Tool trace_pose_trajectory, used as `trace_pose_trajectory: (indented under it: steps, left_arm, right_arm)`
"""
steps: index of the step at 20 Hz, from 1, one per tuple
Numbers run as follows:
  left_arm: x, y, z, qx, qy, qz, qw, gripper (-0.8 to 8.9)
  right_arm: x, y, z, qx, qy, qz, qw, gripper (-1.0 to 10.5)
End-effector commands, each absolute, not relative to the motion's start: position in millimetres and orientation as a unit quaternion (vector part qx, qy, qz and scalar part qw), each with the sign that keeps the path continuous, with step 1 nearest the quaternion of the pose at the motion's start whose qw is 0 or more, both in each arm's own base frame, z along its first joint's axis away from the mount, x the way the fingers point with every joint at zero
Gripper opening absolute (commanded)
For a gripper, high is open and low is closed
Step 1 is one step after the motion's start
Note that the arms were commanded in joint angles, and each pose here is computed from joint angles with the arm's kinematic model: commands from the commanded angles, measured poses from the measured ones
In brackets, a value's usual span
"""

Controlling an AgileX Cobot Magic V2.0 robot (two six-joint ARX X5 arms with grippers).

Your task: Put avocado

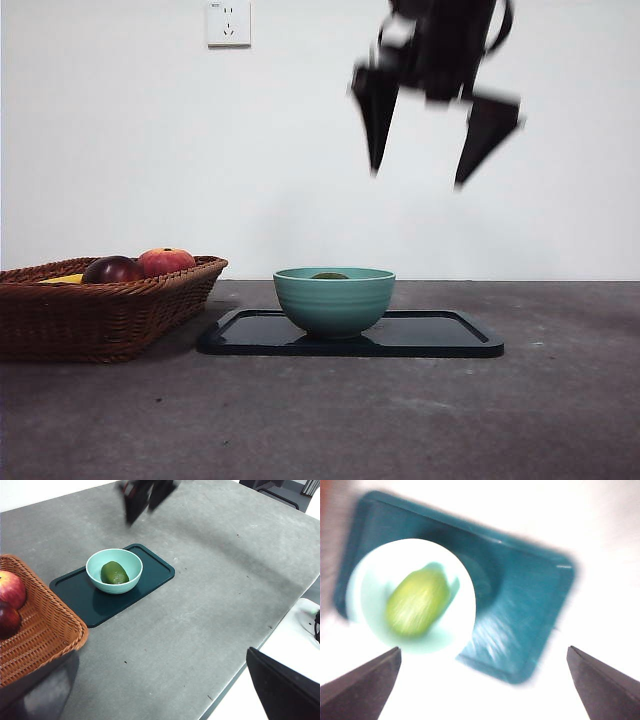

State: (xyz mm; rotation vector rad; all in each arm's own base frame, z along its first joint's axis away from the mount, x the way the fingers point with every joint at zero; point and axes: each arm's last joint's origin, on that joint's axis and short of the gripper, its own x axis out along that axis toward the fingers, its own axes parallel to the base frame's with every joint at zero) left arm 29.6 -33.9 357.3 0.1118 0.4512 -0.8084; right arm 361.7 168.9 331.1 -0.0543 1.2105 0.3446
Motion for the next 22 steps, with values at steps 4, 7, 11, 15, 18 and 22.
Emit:
trace_pose_trajectory:
  steps: [4,7,11,15,18,22]
  left_arm:
    - [28.6,-33.1,361.7,0.049,0.208,-0.392,0.895,6.55]
    - [28.7,-33.1,361.7,0.049,0.208,-0.392,0.895,6.55]
    - [28.7,-33.1,361.7,0.049,0.208,-0.392,0.895,6.55]
    - [28.7,-33.2,361.8,0.048,0.207,-0.392,0.895,6.55]
    - [28.7,-33.2,361.8,0.048,0.207,-0.392,0.895,6.55]
    - [28.7,-33.2,361.8,0.048,0.207,-0.392,0.895,6.55]
  right_arm:
    - [283.8,160.1,403.3,-0.089,0.502,0.151,0.847,6.0]
    - [238.6,146.0,415.5,-0.109,0.488,0.149,0.853,6.0]
    - [174.9,116.1,411.6,-0.110,0.465,0.171,0.862,6.0]
    - [113.8,81.8,395.3,-0.081,0.418,0.194,0.884,6.0]
    - [77.8,57.6,376.3,-0.067,0.392,0.212,0.893,6.0]
    - [46.5,34.9,347.7,-0.051,0.375,0.240,0.894,6.0]
